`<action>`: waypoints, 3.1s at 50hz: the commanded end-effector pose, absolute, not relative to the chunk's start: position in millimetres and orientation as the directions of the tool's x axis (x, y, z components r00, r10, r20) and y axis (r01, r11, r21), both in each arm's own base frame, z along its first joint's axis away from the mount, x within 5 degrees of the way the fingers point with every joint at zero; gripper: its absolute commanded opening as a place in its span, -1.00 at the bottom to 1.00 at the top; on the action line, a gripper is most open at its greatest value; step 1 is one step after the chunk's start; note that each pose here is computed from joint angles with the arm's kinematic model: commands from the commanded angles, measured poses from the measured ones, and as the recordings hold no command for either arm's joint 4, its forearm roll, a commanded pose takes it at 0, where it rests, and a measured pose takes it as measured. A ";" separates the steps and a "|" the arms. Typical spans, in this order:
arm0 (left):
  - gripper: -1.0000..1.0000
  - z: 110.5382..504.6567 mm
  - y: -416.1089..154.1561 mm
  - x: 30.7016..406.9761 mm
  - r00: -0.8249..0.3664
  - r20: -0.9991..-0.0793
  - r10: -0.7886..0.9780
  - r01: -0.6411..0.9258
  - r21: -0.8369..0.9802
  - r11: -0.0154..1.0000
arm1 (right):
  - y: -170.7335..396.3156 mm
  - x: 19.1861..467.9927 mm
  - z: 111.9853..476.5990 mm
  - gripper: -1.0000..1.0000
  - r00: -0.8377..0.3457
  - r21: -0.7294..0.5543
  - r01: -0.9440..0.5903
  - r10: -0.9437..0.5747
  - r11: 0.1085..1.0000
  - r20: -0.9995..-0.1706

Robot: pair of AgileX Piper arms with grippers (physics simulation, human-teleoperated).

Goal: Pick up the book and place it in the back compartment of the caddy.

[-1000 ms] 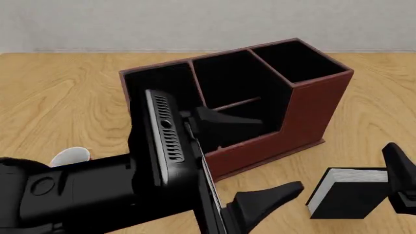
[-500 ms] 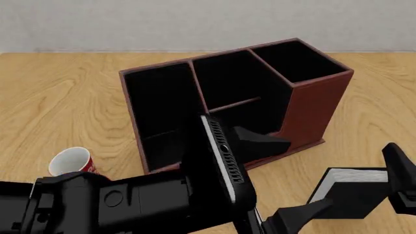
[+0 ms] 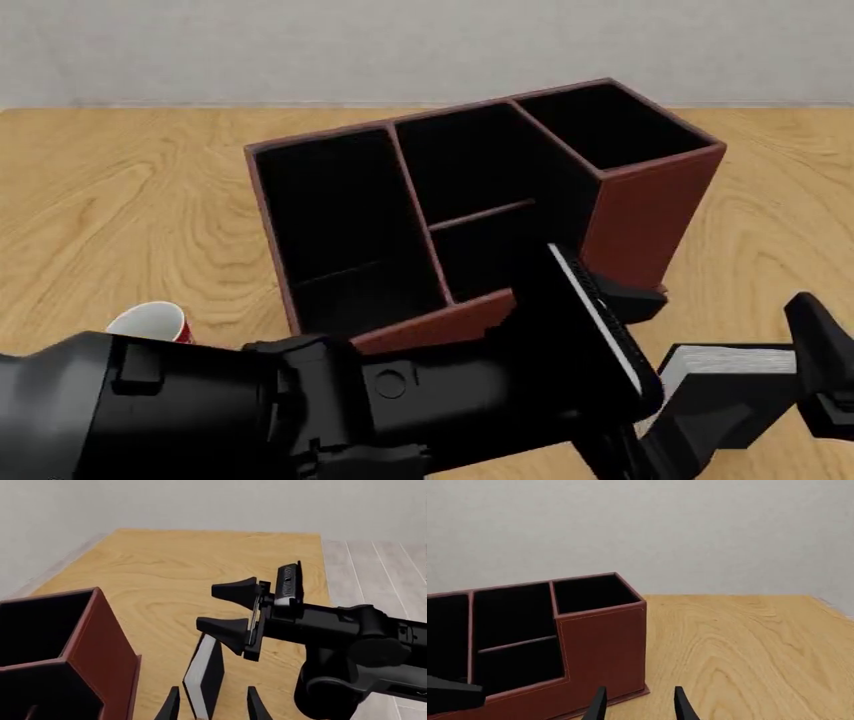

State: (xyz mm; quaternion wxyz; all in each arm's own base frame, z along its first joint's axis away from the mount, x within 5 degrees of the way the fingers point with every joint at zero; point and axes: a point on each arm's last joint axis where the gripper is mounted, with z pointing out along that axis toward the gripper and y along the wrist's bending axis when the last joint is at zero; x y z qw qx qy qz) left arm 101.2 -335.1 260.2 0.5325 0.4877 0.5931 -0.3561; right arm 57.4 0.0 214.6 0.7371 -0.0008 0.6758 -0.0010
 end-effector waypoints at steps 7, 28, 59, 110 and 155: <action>1.00 243.6 -369.4 99.3 0.051 -0.966 0.252 0.966 0.112 0.232 | 0.0 57.9 214.5 1.00 0.085 0.001 0.001 0.001 1.000 -0.996; 1.00 234.6 -372.0 114.7 0.023 -0.961 0.277 0.958 0.100 0.267 | 0.0 56.7 215.2 1.00 0.089 -0.006 0.001 -0.006 1.000 -0.996; 1.00 229.7 -369.2 123.9 0.054 -0.952 0.302 0.950 0.142 0.277 | 0.0 57.9 214.6 1.00 0.084 0.002 0.000 0.002 1.000 -0.996; 1.00 185.6 -390.5 150.7 -0.037 -0.933 0.357 0.941 0.088 0.328 | 0.0 57.4 214.5 1.00 0.086 -0.001 0.000 -0.001 1.000 -0.996; 1.00 169.6 -404.0 155.3 -0.061 -0.920 0.388 0.942 0.075 0.328 | 0.0 57.6 214.5 1.00 0.086 -0.001 0.000 -0.001 1.000 -0.996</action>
